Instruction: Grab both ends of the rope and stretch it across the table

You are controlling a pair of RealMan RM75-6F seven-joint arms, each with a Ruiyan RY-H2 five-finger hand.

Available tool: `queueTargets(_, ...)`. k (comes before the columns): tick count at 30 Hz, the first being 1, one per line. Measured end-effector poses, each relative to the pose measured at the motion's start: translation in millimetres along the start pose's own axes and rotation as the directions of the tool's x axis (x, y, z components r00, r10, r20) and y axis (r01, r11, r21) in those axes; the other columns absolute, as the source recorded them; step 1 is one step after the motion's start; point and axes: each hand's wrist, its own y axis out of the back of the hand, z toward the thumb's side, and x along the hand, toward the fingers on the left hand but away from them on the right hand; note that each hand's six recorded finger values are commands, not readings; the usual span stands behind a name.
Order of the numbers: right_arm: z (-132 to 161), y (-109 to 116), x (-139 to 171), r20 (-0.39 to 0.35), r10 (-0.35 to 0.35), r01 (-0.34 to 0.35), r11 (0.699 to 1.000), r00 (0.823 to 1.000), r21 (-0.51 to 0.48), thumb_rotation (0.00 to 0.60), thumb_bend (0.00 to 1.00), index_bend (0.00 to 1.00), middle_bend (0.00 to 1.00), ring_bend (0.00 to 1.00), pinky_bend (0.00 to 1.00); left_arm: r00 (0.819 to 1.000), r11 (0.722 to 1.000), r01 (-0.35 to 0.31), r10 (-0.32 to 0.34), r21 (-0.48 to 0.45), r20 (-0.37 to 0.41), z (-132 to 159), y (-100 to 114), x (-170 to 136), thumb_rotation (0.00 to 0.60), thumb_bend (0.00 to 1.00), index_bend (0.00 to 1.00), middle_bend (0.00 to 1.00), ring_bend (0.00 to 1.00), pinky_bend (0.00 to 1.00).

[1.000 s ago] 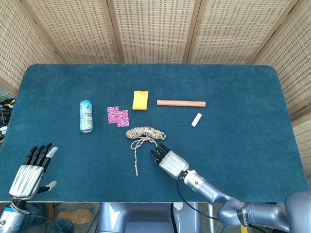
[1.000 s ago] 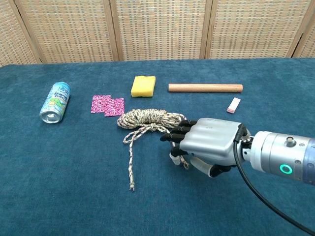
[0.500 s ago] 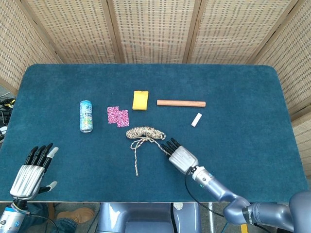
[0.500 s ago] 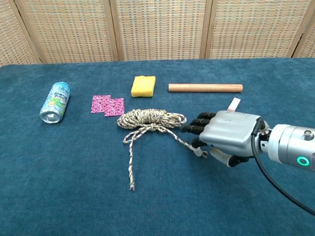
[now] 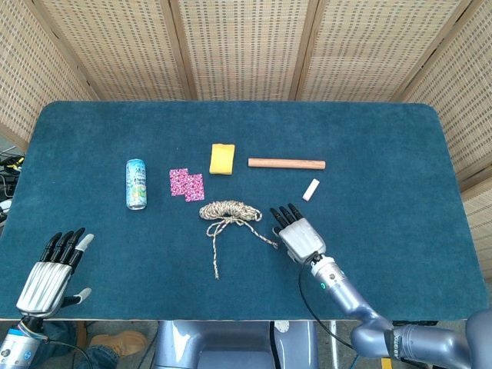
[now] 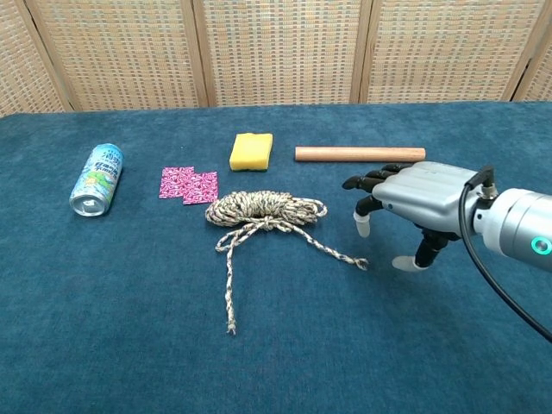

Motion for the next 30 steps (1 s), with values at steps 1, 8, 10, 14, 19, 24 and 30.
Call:
queueTargets(1, -0.2, -0.7, -0.4, 0.012, 0.007, -0.007, 0.999, 1.000, -0.032, 0.600, 0.22, 0.41, 0.00, 0.00, 0.00, 1.000, 1.000, 0.000, 0.000, 0.000, 0.000, 0.0, 0.1, -0.1, 0.600, 0.00, 0.00, 0.00, 0.00, 0.00)
queueTargets(8, 6.6, -8.6, -7.8, 0.083, 0.068, -0.045, 0.967, 0.994, -0.251, 0.600, 0.25, 0.44, 0.00, 0.00, 0.00, 1.000, 1.000, 0.001, -0.001, -0.001, 0.000, -0.9, -0.1, 0.2, 0.600, 0.00, 0.00, 0.00, 0.00, 0.00)
queueTargets(10, 9.2, -10.2, -11.7, 0.096, 0.068, -0.039, 0.962, 0.993, -0.271, 0.600, 0.26, 0.45, 0.00, 0.00, 0.00, 1.000, 1.000, 0.002, -0.002, -0.001, 0.000, -1.2, -0.3, 0.6, 0.600, 0.00, 0.00, 0.00, 0.00, 0.00)
queueTargets(14, 9.8, -13.5, -20.7, 0.132, 0.065, -0.025, 0.957, 0.989, -0.288, 0.600, 0.29, 0.47, 0.00, 0.00, 0.00, 1.000, 1.000, 0.004, -0.004, -0.003, -0.002, -1.7, -0.9, 1.6, 0.600, 0.00, 0.00, 0.00, 0.00, 0.00)
queueTargets(19, 13.6, -12.9, -26.4, 0.142, 0.055, -0.012, 0.957, 0.988, -0.291, 0.600, 0.30, 0.47, 0.00, 0.00, 0.00, 1.000, 1.000, 0.006, -0.006, -0.003, -0.002, -1.4, -1.4, 2.4, 0.600, 0.00, 0.00, 0.00, 0.00, 0.00)
queueTargets(24, 17.3, -14.7, -27.8, 0.147, 0.056, -0.009, 0.953, 0.988, -0.302, 0.600, 0.30, 0.47, 0.00, 0.00, 0.00, 1.000, 1.000, 0.007, -0.007, -0.004, -0.001, -1.1, -1.6, 2.2, 0.600, 0.00, 0.00, 0.00, 0.00, 0.00)
queueTargets(30, 18.5, -18.3, -29.5, 0.159, 0.059, -0.008, 0.954, 0.985, -0.301, 0.600, 0.31, 0.48, 0.00, 0.00, 0.00, 1.000, 1.000, 0.008, -0.008, -0.004, 0.002, -0.2, -2.1, 2.1, 0.600, 0.00, 0.00, 0.00, 0.00, 0.00)
